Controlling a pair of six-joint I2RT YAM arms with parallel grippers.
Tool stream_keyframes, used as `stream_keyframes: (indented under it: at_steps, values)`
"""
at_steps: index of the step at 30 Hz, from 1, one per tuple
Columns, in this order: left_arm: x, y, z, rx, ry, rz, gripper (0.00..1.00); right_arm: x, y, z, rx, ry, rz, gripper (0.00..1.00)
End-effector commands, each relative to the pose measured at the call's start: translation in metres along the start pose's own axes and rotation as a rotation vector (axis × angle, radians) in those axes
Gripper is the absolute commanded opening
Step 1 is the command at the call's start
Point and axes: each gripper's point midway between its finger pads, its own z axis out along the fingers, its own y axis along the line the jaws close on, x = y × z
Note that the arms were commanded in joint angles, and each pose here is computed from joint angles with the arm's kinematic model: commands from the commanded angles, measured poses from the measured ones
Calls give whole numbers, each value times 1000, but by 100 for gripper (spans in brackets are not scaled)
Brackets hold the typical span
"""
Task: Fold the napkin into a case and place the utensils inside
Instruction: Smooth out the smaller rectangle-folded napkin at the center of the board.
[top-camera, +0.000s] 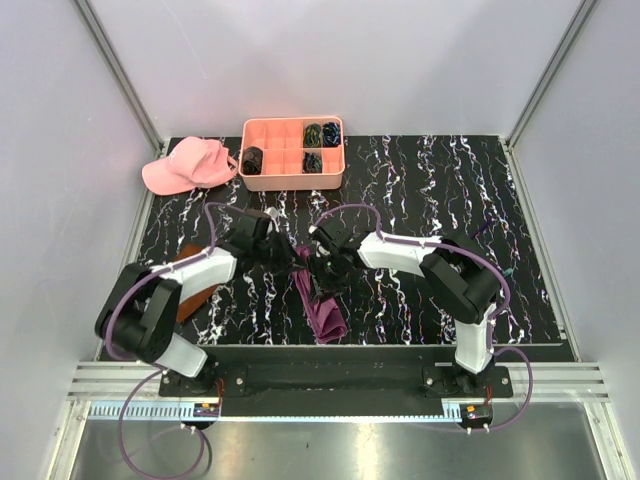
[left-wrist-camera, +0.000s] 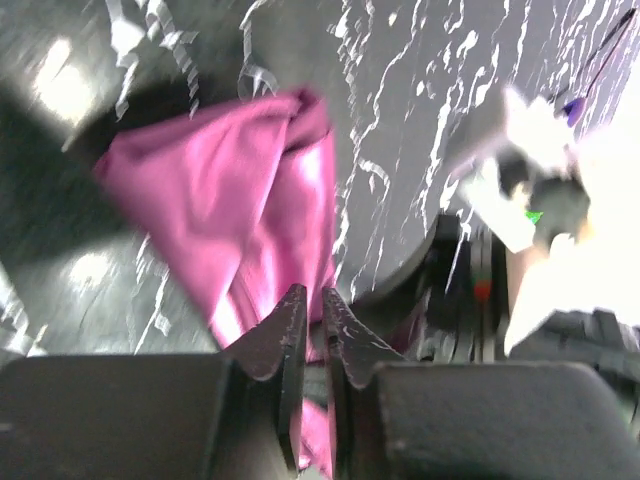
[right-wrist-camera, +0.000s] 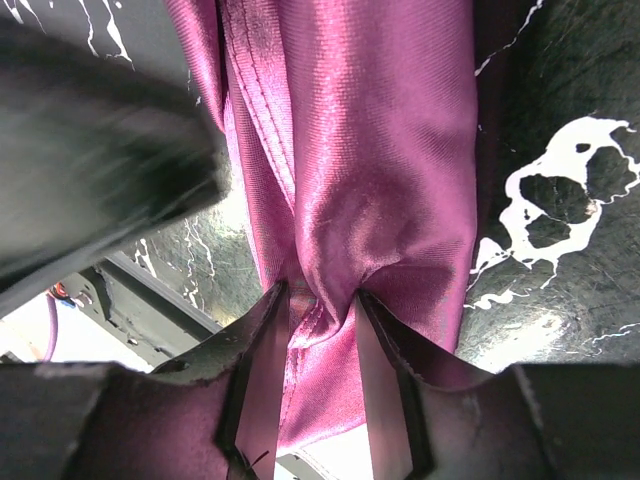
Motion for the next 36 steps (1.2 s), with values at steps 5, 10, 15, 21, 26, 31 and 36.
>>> stream_keyframes:
  at_steps: [5,10,15,21,26,31,36]
  values:
    - [-5,10,31,-28,29,28,6,-8,10,-4,-14,-33,-21,43]
    - [-9,50,22,-207,-8,114,4,-18,13,-28,-15,-94,-34,56]
    - [-4,62,17,-248,3,162,1,-31,23,-51,-47,-155,-37,59]
    - [-5,60,14,-246,-3,178,1,-41,30,-36,-83,-140,-11,42]
    - [-10,59,10,-255,-19,198,1,-25,17,-6,-118,-104,39,27]
    - [-12,72,9,-330,10,241,0,-4,-9,13,-77,-80,66,27]
    - [-8,78,4,-352,9,238,0,17,-36,19,-8,-51,82,25]
